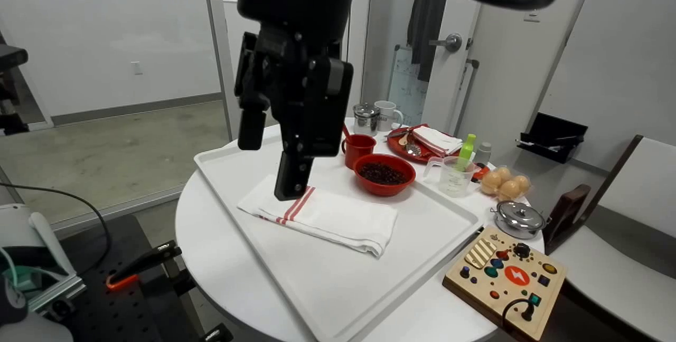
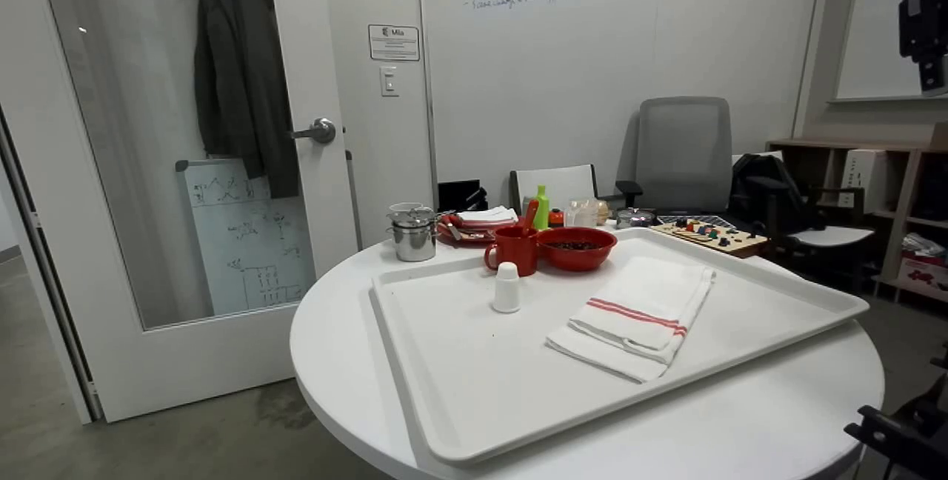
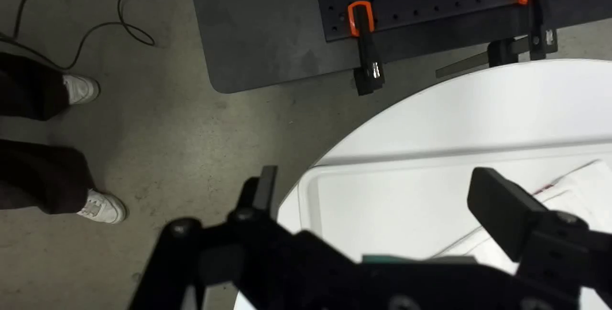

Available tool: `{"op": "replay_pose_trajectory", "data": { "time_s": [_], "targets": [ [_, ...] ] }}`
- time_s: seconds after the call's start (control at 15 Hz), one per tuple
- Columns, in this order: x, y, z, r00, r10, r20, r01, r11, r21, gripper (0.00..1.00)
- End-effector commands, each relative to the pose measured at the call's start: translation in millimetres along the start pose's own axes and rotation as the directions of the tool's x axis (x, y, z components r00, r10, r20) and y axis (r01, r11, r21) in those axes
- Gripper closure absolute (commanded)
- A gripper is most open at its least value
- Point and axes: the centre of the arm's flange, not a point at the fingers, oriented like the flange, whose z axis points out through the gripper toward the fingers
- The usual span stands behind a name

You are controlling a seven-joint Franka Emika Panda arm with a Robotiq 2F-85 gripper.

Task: Fold the white and red towel from right to left

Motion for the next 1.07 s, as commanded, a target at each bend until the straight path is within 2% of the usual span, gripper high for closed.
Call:
{"op": "replay_pose_trajectory", "data": {
  "time_s": [0.0,0.13,0.27,0.53,0.73,1.0],
  "targets": [
    [2,-1,-1,1.0,-0.01,-0.007,0.01,1.0,0.001,0.0],
    [17,-6,-7,0.998,-0.044,-0.038,0.045,0.998,0.043,0.0],
    [38,-14,-14,0.996,-0.061,-0.072,0.065,0.997,0.049,0.0],
    [87,-32,-16,0.987,-0.1,-0.124,0.101,0.995,0.006,0.0],
    [117,-60,3,0.981,-0.168,-0.099,0.165,0.986,-0.038,0.0],
    [145,-115,30,0.959,-0.282,-0.003,0.282,0.959,-0.035,0.0]
  ]
}}
